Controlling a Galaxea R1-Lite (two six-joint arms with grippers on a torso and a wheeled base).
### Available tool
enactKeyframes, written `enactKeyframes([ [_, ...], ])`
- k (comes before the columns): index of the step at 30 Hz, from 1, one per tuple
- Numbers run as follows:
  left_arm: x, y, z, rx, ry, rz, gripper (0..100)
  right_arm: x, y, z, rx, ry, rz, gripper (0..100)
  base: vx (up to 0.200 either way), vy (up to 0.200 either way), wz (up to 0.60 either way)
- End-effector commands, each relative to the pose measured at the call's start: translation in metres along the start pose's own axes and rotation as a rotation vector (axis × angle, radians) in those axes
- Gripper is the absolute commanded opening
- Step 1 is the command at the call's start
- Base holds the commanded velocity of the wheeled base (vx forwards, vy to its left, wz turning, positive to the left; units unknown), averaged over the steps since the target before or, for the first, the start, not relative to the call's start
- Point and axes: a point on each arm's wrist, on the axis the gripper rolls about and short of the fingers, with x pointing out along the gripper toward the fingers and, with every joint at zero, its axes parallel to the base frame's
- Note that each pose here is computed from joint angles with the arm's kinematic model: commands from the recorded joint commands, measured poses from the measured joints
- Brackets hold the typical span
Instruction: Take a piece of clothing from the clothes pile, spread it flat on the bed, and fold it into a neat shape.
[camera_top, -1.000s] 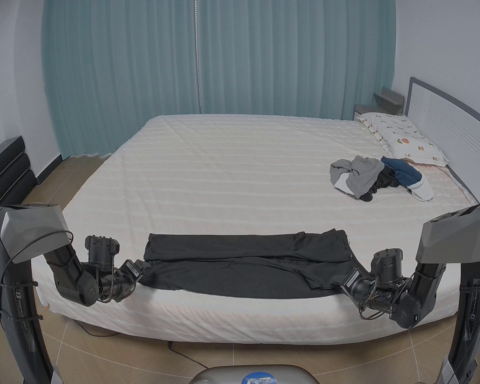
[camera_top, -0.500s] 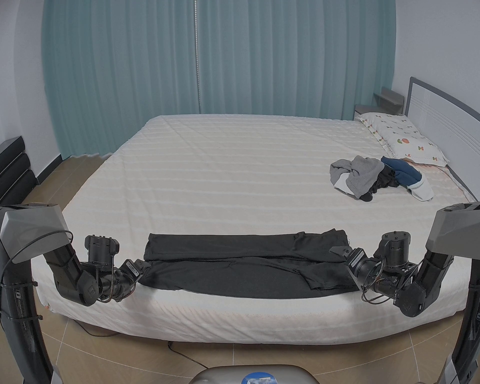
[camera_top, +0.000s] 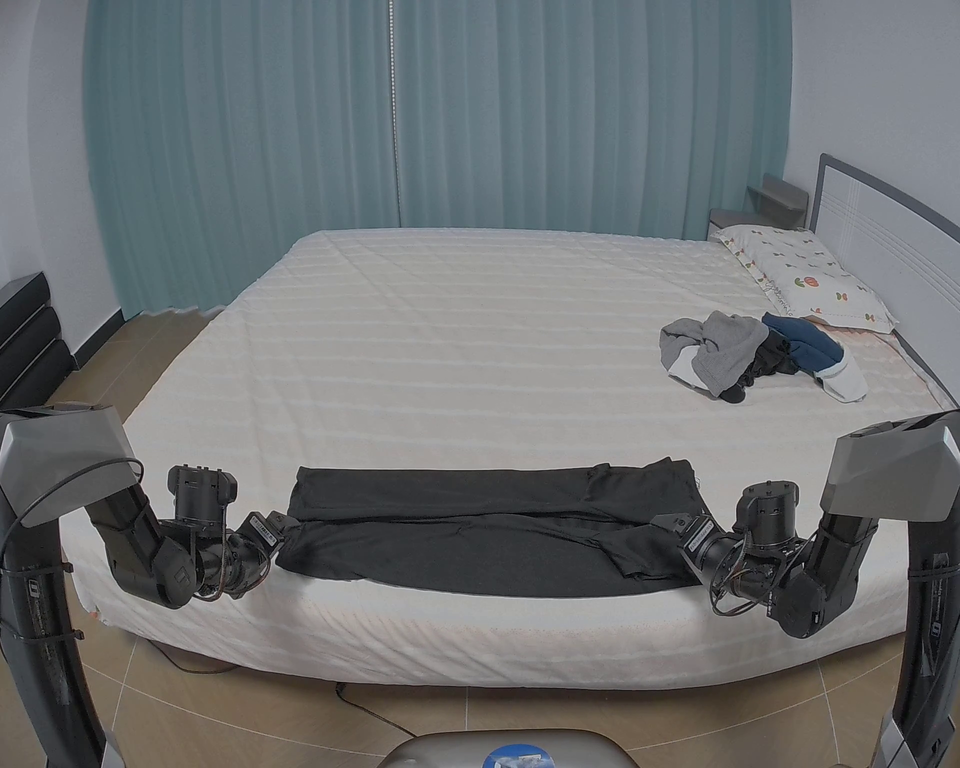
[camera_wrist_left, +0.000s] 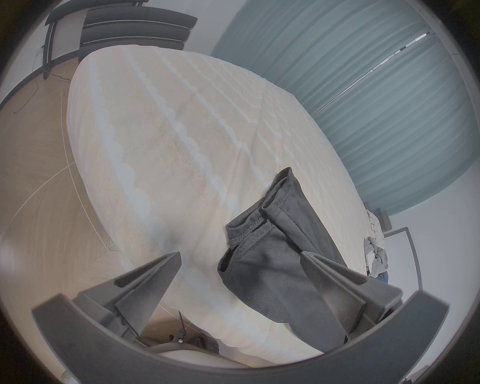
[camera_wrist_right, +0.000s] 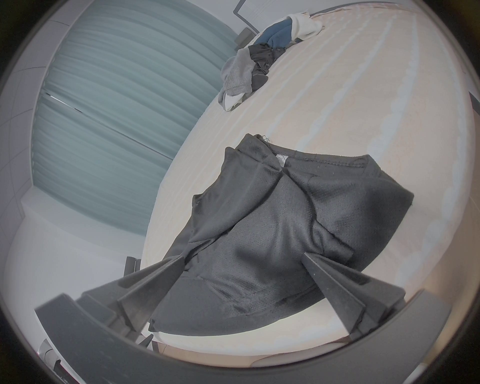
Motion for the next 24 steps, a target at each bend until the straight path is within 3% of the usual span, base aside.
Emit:
enactKeyframes([
  [1, -0.001, -0.002, 0.001, 0.002, -0.003, -0.006, 100, 0.003, -0.006, 0.001, 0.005, -0.002, -0.014, 100, 0.0, 0.0, 0.0],
  [7, -0.006, -0.006, 0.004, -0.003, -0.02, -0.026, 100, -0.025, 0.01, 0.039, 0.037, -0.095, 0.056, 100, 0.0, 0.0, 0.0],
  [13, -0.009, -0.009, 0.006, -0.031, -0.019, -0.043, 100, -0.048, -0.005, 0.066, 0.08, -0.126, 0.066, 100, 0.0, 0.0, 0.0],
  [24, -0.009, -0.009, 0.006, -0.031, -0.018, -0.046, 100, -0.058, -0.036, 0.085, 0.166, -0.1, 0.059, 100, 0.182, 0.0, 0.0],
])
